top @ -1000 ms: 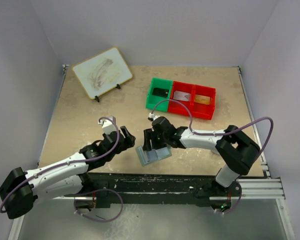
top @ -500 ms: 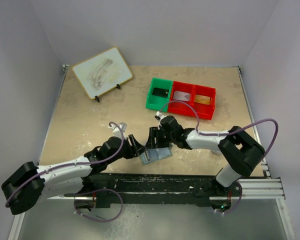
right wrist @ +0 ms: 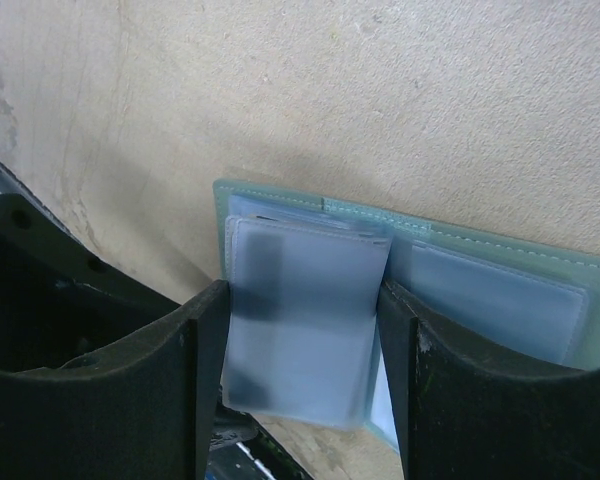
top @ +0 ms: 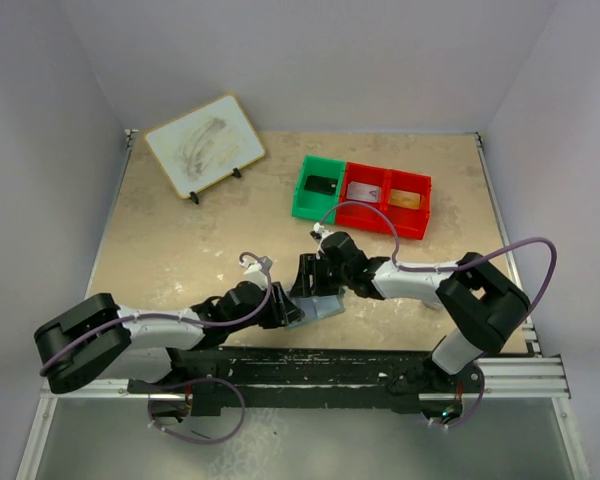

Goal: Take the credit cards out of the card holder

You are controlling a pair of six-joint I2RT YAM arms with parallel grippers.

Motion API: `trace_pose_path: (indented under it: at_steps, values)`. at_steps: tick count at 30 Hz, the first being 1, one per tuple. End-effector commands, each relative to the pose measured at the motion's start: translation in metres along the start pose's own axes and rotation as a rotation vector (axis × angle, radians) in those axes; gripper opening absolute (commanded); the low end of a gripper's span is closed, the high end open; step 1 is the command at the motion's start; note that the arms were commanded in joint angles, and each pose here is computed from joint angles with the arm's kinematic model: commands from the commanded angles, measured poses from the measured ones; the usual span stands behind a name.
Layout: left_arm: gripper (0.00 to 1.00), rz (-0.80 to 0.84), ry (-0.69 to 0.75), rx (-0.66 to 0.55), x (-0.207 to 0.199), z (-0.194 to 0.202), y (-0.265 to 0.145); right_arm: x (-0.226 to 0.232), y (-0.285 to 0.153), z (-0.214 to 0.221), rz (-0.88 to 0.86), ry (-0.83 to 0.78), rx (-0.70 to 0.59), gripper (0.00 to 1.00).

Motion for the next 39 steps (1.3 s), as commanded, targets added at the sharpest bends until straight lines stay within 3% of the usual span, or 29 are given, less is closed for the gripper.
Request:
trace_pose_path:
  at_steps: [1,4,13,19,34,39]
  values:
    - [0.37,0.097,-0.029,-0.104,-0.029,-0.021,0.011,0.009,-0.005,-0.004,-0.045,0.002,-0.017,0.61]
    - [0.31,0.126,-0.027,-0.116,-0.041,-0.027,0.017,0.011,-0.007,-0.005,-0.047,0.002,-0.025,0.61]
    - [0.28,0.066,0.001,-0.144,-0.05,-0.044,0.029,0.012,-0.009,-0.006,-0.055,0.003,-0.026,0.61]
    - [0.29,0.019,0.068,-0.098,-0.053,-0.046,0.043,0.021,-0.025,-0.021,-0.064,0.002,-0.084,0.7]
    - [0.39,0.08,0.105,-0.078,-0.078,-0.054,0.081,-0.014,-0.092,-0.069,0.189,0.046,-0.367,0.8]
    - [0.46,0.084,0.127,-0.117,-0.087,-0.062,0.062,-0.019,-0.11,-0.065,0.165,0.063,-0.432,0.81]
Point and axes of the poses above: each gripper's point midway between its finger pads, its own y axis out along the fingers, its own x axis along the line the jaws close on, z = x × y, the point moved 4 cm from there along -y, back along the fingers, and after that the axes turned 14 degrees about y, right-handed, at the moved point
